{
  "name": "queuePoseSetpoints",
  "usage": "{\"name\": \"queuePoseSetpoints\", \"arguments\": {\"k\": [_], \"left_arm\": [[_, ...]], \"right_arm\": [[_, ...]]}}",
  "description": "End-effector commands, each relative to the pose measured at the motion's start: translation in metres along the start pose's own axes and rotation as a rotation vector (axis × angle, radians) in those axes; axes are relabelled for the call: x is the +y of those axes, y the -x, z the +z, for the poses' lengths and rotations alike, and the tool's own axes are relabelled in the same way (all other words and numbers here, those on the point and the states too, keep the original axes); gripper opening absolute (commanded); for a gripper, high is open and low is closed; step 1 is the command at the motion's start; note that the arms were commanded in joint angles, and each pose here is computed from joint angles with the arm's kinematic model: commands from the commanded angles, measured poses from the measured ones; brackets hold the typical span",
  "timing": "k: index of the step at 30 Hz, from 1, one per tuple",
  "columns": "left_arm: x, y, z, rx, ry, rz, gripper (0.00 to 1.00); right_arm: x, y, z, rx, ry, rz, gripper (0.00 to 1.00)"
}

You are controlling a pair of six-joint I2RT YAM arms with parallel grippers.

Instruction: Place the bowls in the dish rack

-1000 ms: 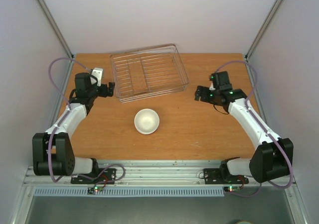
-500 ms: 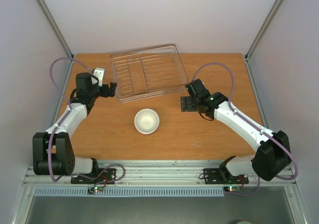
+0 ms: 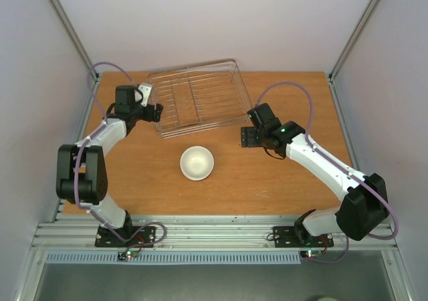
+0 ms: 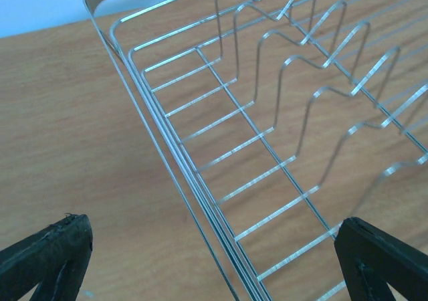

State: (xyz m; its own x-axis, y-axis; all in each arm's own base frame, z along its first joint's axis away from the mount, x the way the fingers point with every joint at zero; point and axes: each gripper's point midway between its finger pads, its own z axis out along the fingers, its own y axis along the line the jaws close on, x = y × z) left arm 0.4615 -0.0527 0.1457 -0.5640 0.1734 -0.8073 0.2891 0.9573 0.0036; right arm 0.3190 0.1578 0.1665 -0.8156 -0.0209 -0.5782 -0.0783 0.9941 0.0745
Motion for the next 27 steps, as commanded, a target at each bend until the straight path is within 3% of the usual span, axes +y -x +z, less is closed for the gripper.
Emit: {"name": "queuePoseSetpoints", "arguments": {"k": [1, 6, 10, 13, 15, 17, 18, 27], "left_arm": [[0.015, 0.020, 0.013, 0.004, 0.048, 0.027, 0.99], [0.021, 0.021, 0.020, 0.022, 0.064, 0.003, 0.99], [0.028, 0.037, 0.013, 0.000, 0.108, 0.029, 0.87], [0.030, 0.052, 0.008, -0.016, 0.117, 0.052, 0.66], [0.029, 0.060, 0.005, -0.021, 0.106, 0.068, 0.42], [0.025, 0.067, 0.005, -0.017, 0.083, 0.086, 0.09], [0.022, 0.068, 0.006, -0.004, 0.070, 0.099, 0.02], [-0.034, 0.029, 0.037, 0.237, -0.084, 0.362, 0.00]], "right_arm": [[0.004, -0.003, 0.000, 0.005, 0.031, 0.022, 0.87], [-0.001, -0.013, 0.000, 0.006, 0.025, 0.028, 0.86], [-0.003, -0.019, 0.003, 0.017, 0.021, 0.020, 0.86], [-0.004, -0.024, 0.007, 0.031, 0.019, 0.015, 0.85], [-0.003, -0.026, 0.008, 0.036, 0.022, 0.016, 0.85], [-0.004, -0.028, 0.009, 0.038, 0.022, 0.021, 0.85], [-0.004, -0.028, 0.008, 0.034, 0.023, 0.025, 0.85], [-0.008, -0.035, 0.007, 0.028, 0.024, 0.036, 0.83]]}}
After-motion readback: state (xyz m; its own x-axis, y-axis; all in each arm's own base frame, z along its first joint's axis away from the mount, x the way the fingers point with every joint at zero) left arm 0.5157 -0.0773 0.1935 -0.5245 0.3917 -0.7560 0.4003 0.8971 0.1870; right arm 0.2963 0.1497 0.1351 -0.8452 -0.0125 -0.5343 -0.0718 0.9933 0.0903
